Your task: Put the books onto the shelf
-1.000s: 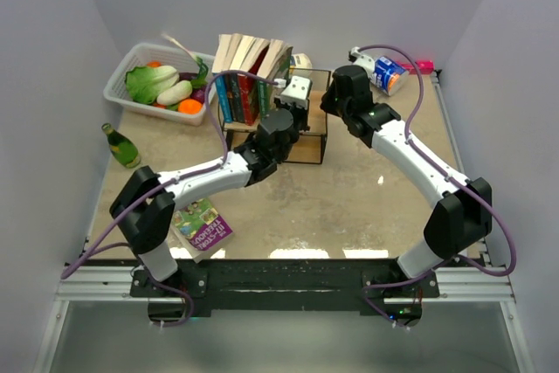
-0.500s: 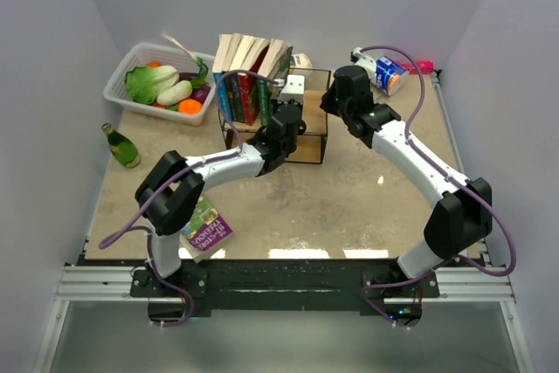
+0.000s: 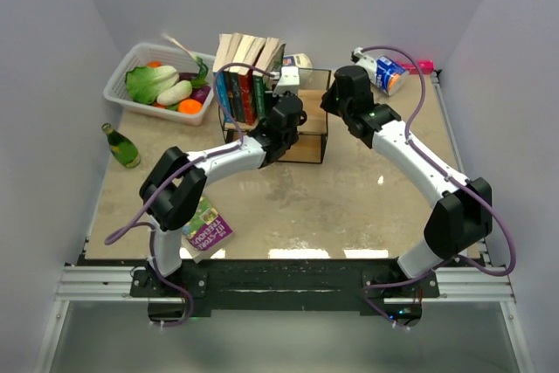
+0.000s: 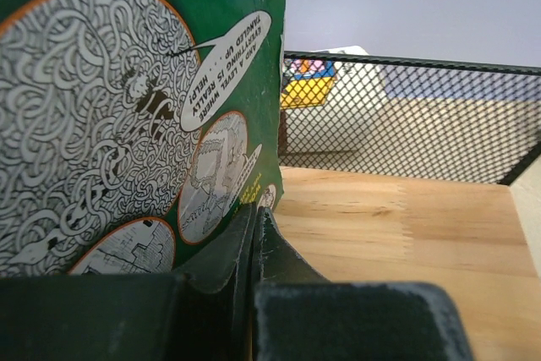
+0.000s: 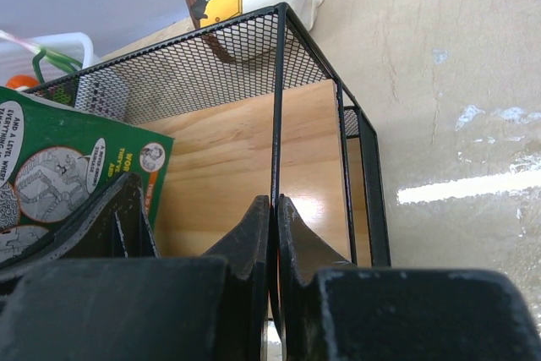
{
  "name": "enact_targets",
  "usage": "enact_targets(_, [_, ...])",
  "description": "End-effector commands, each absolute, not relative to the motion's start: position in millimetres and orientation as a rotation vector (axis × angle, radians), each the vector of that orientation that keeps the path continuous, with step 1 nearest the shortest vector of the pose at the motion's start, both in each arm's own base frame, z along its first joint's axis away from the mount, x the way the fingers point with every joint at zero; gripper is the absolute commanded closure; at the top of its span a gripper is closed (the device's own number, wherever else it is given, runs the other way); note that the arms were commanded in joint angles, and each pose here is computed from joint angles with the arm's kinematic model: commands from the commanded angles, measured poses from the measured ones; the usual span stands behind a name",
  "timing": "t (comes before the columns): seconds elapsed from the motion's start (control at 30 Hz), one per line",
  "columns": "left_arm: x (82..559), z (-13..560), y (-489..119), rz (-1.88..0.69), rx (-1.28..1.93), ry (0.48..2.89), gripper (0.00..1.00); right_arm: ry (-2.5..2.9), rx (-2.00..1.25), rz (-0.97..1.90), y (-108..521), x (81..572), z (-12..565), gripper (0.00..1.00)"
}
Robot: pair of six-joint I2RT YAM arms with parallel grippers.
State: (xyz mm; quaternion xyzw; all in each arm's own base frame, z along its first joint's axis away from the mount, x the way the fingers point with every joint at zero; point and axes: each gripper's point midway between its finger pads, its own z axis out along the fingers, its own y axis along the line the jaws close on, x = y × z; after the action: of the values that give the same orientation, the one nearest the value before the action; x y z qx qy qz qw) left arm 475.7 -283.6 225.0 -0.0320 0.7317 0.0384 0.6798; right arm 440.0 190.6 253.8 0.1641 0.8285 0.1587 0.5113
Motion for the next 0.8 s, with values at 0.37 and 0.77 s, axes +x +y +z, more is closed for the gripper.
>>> enact_targets(0.37, [488.4,225.8,-241.1,0.243,-0.226,1.637,1.0,2.03,0.372,0.382,193.4,437.8,241.6,1.0])
enact_targets(0.77, [483.5,231.3,-227.2,0.276,-0.26,1.631,1.0,2.036,0.374,0.383,193.4,437.9,239.2,1.0])
